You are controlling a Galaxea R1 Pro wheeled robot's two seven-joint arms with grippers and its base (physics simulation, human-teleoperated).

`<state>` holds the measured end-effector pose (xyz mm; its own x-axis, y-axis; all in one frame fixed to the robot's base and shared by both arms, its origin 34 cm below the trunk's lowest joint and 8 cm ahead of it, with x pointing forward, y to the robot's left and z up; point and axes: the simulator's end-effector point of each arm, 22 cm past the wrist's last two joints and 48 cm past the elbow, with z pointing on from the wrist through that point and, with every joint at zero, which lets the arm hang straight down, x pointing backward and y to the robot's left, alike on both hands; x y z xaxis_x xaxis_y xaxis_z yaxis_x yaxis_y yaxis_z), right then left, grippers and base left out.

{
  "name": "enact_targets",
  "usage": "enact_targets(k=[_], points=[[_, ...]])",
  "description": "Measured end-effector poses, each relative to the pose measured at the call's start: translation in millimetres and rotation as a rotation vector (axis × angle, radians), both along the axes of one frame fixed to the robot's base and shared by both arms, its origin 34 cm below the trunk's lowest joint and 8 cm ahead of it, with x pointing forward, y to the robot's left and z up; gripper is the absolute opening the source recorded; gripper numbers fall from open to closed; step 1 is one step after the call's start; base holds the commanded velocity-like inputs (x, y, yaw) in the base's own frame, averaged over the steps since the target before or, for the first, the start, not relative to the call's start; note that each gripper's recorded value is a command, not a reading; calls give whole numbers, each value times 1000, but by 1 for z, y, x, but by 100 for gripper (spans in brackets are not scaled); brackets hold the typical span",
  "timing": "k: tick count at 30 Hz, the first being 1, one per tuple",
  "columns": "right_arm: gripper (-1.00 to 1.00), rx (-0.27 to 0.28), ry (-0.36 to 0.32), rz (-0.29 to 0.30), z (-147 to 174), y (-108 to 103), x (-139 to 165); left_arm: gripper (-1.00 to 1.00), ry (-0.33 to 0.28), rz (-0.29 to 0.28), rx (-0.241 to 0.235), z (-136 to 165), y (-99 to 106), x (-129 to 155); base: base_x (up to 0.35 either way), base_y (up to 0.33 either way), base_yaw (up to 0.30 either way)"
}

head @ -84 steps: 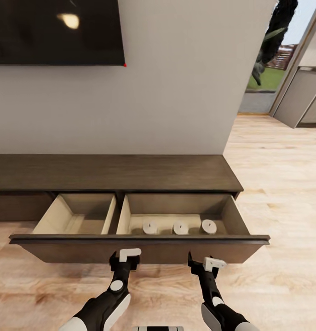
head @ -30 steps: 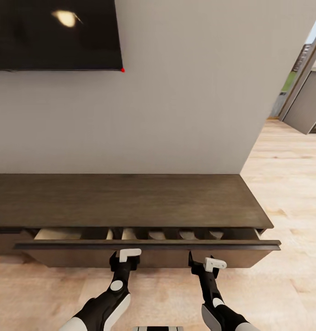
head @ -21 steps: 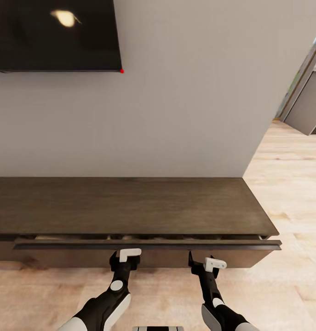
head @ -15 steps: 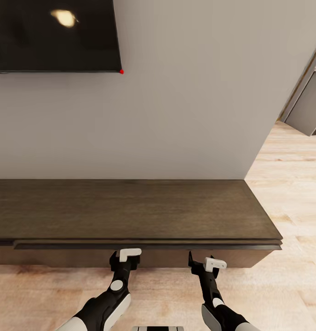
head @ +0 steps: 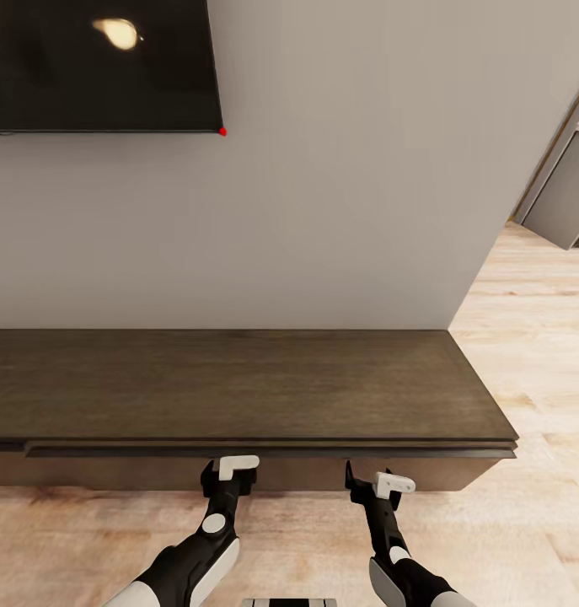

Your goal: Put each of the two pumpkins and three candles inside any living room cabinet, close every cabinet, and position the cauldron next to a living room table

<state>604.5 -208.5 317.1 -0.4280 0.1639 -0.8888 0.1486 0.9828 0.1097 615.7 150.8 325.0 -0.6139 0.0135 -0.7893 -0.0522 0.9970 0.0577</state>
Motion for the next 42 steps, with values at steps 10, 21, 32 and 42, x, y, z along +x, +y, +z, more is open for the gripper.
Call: enact_targets(k=[10, 21, 32, 42], points=[[100, 0, -1, 0, 0, 0, 0, 100, -1, 1, 1, 0, 0, 0, 17, 17, 0], [100, -1, 5, 1, -1, -1, 0, 100, 0, 1, 1, 0, 0, 0, -318, 0, 0], [100, 4, 142, 14, -26, 2, -14, 100, 10, -5, -4, 1, -4, 1, -314, 0, 0], [100, 61, 310, 91, -31, 35, -5, 100, 363, 1, -33, -45, -9, -52, -42, 0, 0]])
